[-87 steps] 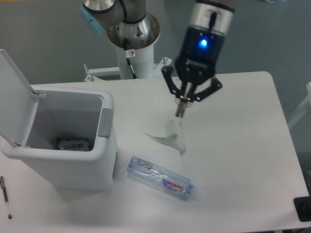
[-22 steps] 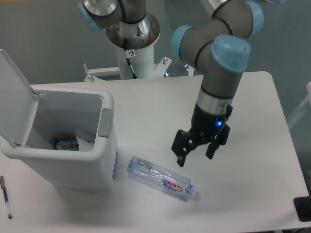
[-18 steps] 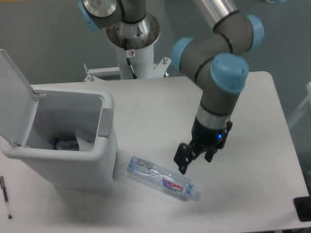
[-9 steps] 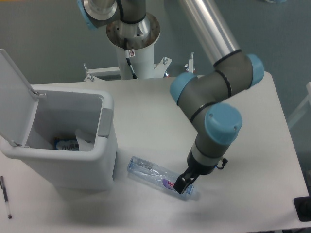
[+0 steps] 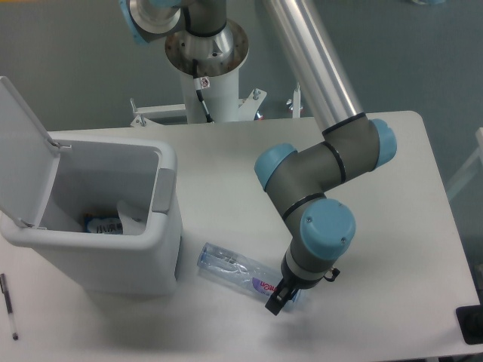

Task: Place the trash in the trash can
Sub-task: 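Grasp the bottle near its cap and drag it along the table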

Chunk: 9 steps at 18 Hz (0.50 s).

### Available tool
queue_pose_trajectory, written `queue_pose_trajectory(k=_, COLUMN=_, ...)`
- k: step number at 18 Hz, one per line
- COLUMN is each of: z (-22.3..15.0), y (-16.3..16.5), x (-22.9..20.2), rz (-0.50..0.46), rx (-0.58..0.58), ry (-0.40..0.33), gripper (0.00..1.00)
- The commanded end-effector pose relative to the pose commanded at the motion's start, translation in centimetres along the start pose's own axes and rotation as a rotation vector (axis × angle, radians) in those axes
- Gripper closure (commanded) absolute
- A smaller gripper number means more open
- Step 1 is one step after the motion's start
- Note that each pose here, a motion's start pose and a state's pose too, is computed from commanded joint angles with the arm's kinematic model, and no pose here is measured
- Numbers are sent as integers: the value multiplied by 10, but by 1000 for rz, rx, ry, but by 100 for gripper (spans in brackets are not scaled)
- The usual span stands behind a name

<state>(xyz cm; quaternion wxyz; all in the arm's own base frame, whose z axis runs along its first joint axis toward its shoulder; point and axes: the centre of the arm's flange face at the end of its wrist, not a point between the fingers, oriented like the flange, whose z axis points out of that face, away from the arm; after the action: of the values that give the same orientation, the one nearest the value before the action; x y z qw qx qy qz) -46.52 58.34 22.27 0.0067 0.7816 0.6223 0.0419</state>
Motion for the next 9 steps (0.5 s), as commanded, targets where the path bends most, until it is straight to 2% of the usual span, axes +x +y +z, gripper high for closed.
queue_pose_trajectory(k=5, z=17, y=3, x=-2, rz=-44, rx=-25, ry=-19, gripper=0)
queue_pose_trajectory(k=9, z=26, y=7, x=3, rz=-30, rx=-20, ry=-48, gripper=0)
